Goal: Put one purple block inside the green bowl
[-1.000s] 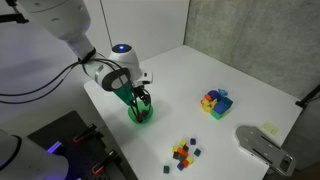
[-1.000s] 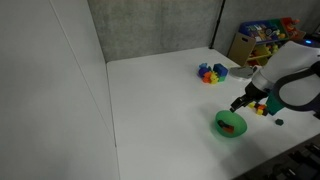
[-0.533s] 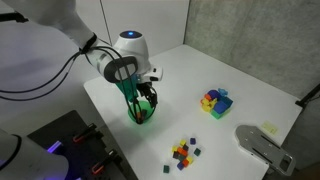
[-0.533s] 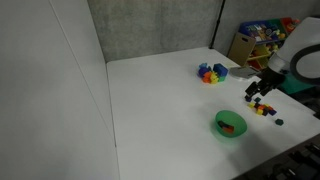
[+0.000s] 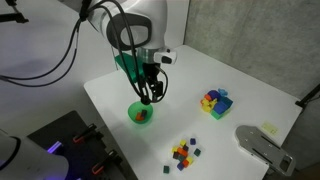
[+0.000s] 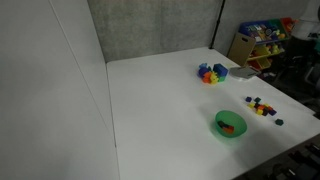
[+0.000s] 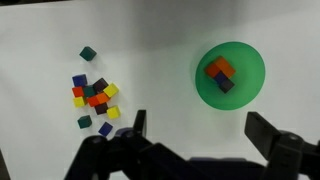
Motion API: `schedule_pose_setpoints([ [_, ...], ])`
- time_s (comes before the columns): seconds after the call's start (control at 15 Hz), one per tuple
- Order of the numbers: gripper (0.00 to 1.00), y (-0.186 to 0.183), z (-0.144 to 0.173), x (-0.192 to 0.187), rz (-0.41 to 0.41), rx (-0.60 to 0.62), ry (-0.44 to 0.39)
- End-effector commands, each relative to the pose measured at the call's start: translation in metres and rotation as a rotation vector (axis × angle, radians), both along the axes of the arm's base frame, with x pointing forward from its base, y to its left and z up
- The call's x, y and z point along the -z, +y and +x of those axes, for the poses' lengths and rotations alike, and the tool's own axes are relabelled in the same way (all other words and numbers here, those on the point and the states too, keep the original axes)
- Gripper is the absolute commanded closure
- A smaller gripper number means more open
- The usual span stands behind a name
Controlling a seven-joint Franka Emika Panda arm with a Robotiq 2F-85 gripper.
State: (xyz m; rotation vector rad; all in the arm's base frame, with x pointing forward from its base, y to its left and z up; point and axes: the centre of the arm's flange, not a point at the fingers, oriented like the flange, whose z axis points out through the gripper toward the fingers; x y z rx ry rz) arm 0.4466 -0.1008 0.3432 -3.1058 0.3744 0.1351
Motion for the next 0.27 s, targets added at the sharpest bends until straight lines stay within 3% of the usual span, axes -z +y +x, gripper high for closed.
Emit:
schedule_pose_setpoints([
  [0.0,0.0,-0.014,0.0,-0.031,-0.005,-0.01,0.007],
  [0.07,0.0,-0.007,0.001,-0.016,0.0,0.009,0.001],
  [0.2,0.0,-0.01,0.0,-0.023,0.0,0.011,-0.002],
])
